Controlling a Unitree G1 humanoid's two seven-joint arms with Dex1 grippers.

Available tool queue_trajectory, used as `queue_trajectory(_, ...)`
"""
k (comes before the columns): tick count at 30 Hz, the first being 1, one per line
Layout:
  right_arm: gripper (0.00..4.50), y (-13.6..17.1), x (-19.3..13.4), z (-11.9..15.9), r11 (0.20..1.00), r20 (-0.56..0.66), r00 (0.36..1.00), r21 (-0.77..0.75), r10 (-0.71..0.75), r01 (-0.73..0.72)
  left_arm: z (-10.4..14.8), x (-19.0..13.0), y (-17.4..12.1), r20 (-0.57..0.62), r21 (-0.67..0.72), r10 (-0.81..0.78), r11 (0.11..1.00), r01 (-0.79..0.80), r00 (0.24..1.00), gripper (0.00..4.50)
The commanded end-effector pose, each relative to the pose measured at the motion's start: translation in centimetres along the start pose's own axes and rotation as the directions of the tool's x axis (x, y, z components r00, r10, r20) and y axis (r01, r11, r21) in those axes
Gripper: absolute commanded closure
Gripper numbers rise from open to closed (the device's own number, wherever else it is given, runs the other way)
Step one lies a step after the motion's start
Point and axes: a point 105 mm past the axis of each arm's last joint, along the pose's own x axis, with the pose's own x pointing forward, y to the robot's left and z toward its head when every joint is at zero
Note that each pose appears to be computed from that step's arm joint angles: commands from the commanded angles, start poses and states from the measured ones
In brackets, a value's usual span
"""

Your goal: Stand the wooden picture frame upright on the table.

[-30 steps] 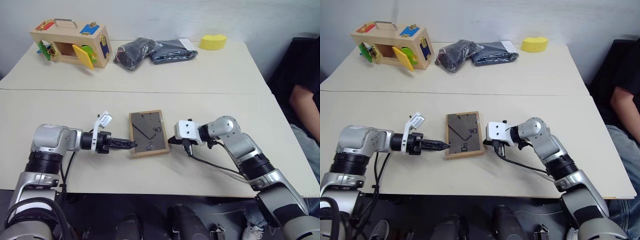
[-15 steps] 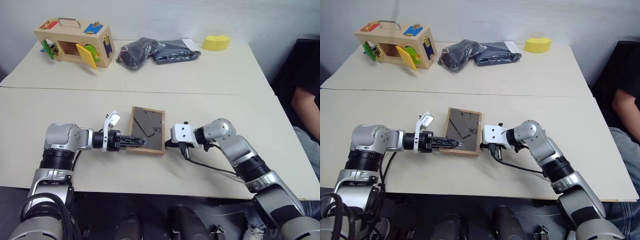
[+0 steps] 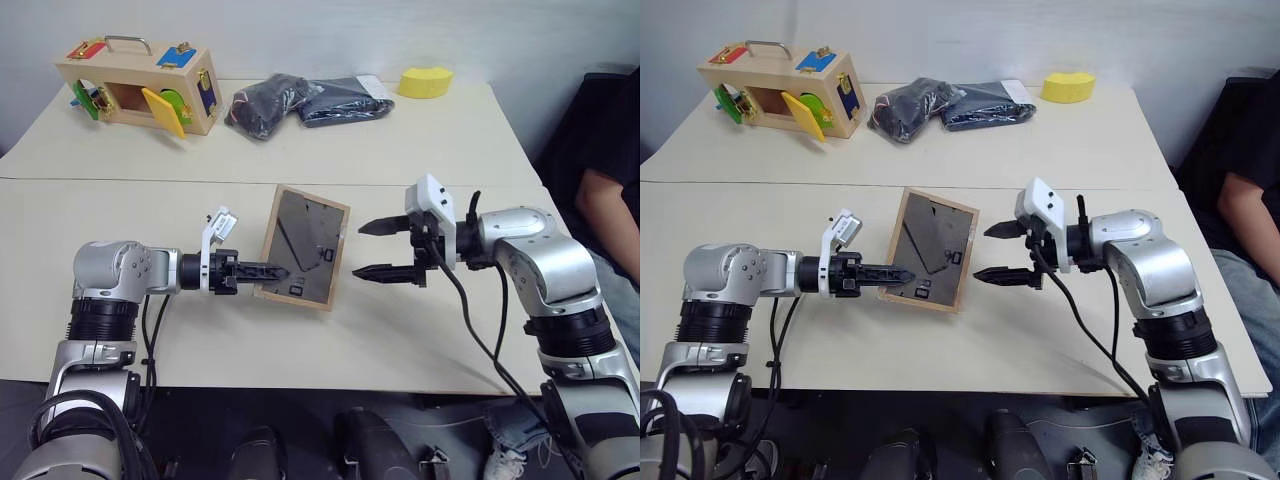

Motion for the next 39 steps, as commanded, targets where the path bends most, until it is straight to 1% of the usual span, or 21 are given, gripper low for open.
queue_trajectory(1, 0.00, -0.2, 1.3, 1.4, 1.000, 0.048, 0.999, -0.006, -0.007, 0.008, 0.9, -0.3, -2.5, 0.020, 0.079, -0.093, 0.993, 0.091, 0.995, 3.24)
queue_trajectory(4, 0.00, -0.6, 2.9, 2.4, 1.000, 0.095, 0.995, 0.011, -0.008, 0.007, 0.9, 0.0, -3.2, -0.005, 0.113, -0.108, 0.988, 0.108, 0.994, 3.24)
queue_trajectory(6, 0.00, -0.1, 3.7, 3.2, 0.999, 0.130, 0.991, 0.008, 0.030, -0.031, 0.9, 0.2, -3.2, -0.020, 0.124, -0.102, 0.987, 0.104, 0.995, 3.24)
queue_trajectory(9, 0.00, 1.9, 4.8, 4.3, 0.992, 0.158, 0.980, -0.022, 0.123, -0.121, 1.1, 0.5, -2.5, -0.023, 0.126, -0.059, 0.990, 0.061, 0.998, 3.24)
queue_trajectory(12, 0.00, 2.8, 4.9, 4.8, 0.987, 0.173, 0.972, -0.027, 0.160, -0.157, 1.4, 0.4, -2.2, -0.014, 0.130, -0.042, 0.991, 0.043, 0.999, 3.24)
queue_trajectory(14, 0.00, 2.5, 4.6, 4.9, 0.991, 0.168, 0.977, -0.044, 0.130, -0.124, 1.6, 0.3, -2.0, -0.005, 0.130, -0.031, 0.991, 0.032, 0.999, 3.24)
queue_trajectory(19, 0.00, 0.4, 1.2, 4.4, 0.992, 0.110, 0.994, -0.121, -0.024, 0.037, 1.6, -0.4, -1.8, 0.005, 0.128, -0.017, 0.992, 0.016, 1.000, 3.24)
queue_trajectory(20, 0.00, -0.6, -0.6, 3.1, 0.975, 0.050, 0.994, -0.199, -0.095, 0.103, 1.6, -0.5, -2.0, 0.004, 0.130, -0.017, 0.991, 0.016, 1.000, 3.24)
queue_trajectory(22, 0.00, -1.6, -3.4, 1.2, 0.928, -0.043, 0.981, -0.334, -0.188, 0.164, 1.6, -0.7, -2.2, 0.004, 0.132, -0.017, 0.991, 0.016, 1.000, 3.24)
queue_trajectory(23, 0.00, -1.9, -4.1, 0.6, 0.883, -0.059, 0.973, -0.435, -0.222, 0.175, 1.6, -0.7, -2.2, 0.004, 0.132, -0.016, 0.991, 0.015, 1.000, 3.24)
queue_trajectory(24, 0.00, -2.1, -4.3, 0.4, 0.842, -0.056, 0.967, -0.505, -0.250, 0.188, 1.6, -0.8, -2.2, 0.005, 0.132, -0.015, 0.991, 0.015, 1.000, 3.24)
queue_trajectory(25, 0.00, -2.6, -4.5, 0.0, 0.763, -0.045, 0.953, -0.611, -0.298, 0.210, 1.6, -0.8, -2.3, 0.005, 0.133, -0.014, 0.991, 0.014, 1.000, 3.24)
queue_trajectory(26, 0.00, -3.2, -4.5, 0.1, 0.602, -0.001, 0.931, -0.764, -0.364, 0.234, 1.7, -0.8, -2.3, 0.004, 0.134, -0.013, 0.991, 0.013, 1.000, 3.24)
queue_trajectory(27, 0.00, -3.3, -4.3, 0.1, 0.482, 0.035, 0.925, -0.846, -0.378, 0.229, 1.7, -0.8, -2.3, 0.004, 0.135, -0.013, 0.991, 0.012, 1.000, 3.24)
queue_trajectory(28, 0.00, -3.2, -4.1, 0.0, 0.399, 0.061, 0.926, -0.890, -0.372, 0.218, 1.7, -0.8, -2.4, 0.003, 0.135, -0.012, 0.991, 0.012, 1.000, 3.24)
queue_trajectory(29, 0.00, -3.1, -3.5, 0.3, 0.263, 0.112, 0.927, -0.940, -0.357, 0.215, 1.8, -0.7, -2.5, 0.003, 0.135, -0.015, 0.991, 0.014, 1.000, 3.24)
queue_trajectory(32, 0.00, -2.3, -1.5, 0.6, 0.010, 0.211, 0.943, -0.975, -0.257, 0.221, 2.0, -0.6, -2.9, -0.004, 0.135, -0.027, 0.990, 0.027, 1.000, 3.24)
queue_trajectory(34, 0.00, -2.0, 0.1, 0.8, -0.087, 0.258, 0.946, -0.966, -0.196, 0.245, 2.0, -0.5, -3.2, -0.013, 0.136, -0.036, 0.990, 0.037, 0.999, 3.24)
queue_trajectory(37, 0.00, -2.1, 2.3, 1.0, -0.152, 0.314, 0.938, -0.944, -0.147, 0.292, 2.2, -0.3, -3.4, -0.022, 0.136, -0.041, 0.990, 0.044, 0.999, 3.24)
queue_trajectory(38, 0.37, -2.2, 2.9, 1.0, -0.169, 0.322, 0.936, -0.940, -0.140, 0.298, 2.2, -0.3, -3.4, -0.022, 0.135, -0.042, 0.990, 0.044, 0.999, 3.24)
queue_trajectory(39, 0.53, -2.3, 3.5, 1.0, -0.182, 0.332, 0.934, -0.934, -0.130, 0.307, 2.3, -0.3, -3.5, -0.022, 0.134, -0.043, 0.990, 0.045, 0.999, 3.24)
